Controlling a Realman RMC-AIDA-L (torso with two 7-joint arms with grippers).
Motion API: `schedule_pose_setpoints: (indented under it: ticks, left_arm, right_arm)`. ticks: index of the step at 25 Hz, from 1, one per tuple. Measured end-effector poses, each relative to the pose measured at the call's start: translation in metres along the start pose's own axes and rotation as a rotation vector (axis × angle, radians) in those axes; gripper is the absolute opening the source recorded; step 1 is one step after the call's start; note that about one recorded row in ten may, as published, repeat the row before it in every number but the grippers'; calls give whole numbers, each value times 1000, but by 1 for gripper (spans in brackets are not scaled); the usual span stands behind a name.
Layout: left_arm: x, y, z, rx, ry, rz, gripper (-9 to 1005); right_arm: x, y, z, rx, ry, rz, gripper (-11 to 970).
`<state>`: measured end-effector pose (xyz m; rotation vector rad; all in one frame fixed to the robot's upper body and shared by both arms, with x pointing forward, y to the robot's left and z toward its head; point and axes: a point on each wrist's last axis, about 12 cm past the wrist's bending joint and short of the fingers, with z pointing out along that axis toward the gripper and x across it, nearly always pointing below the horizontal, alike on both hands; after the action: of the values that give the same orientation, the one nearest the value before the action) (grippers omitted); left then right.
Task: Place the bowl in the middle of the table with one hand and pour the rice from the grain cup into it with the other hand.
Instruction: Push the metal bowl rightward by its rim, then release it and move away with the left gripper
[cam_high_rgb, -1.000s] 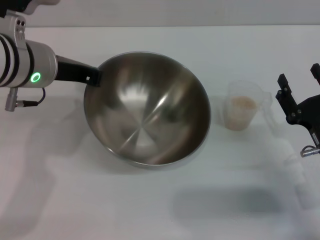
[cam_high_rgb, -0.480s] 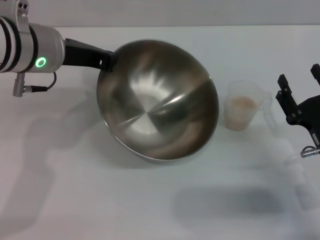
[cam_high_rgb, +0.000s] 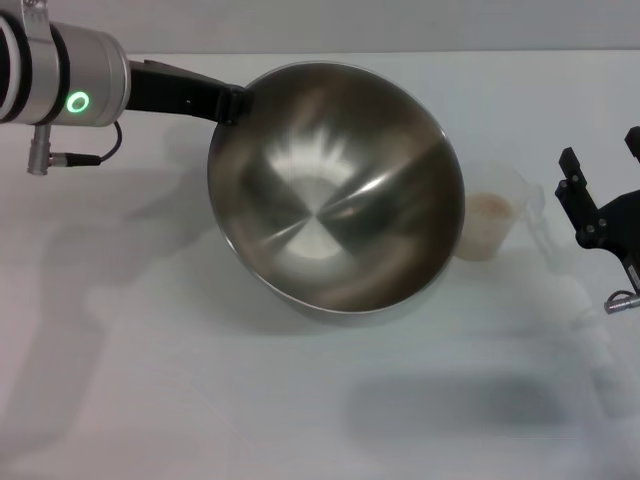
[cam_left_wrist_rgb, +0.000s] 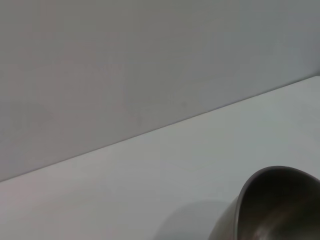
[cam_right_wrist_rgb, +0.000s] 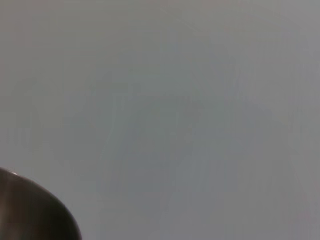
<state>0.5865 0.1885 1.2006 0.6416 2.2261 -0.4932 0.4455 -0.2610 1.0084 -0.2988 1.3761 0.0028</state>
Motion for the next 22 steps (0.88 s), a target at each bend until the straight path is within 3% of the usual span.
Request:
schedule_pose_setpoints:
  ticks: [7,22]
  left_arm:
    - [-4,1,7,2,2,9,59]
    - [10,19,26,-48,4,-7,82]
  right_arm:
    - [0,0,1,0,-3,-2,671]
    - [0,-1,2,4,-4,-2,672]
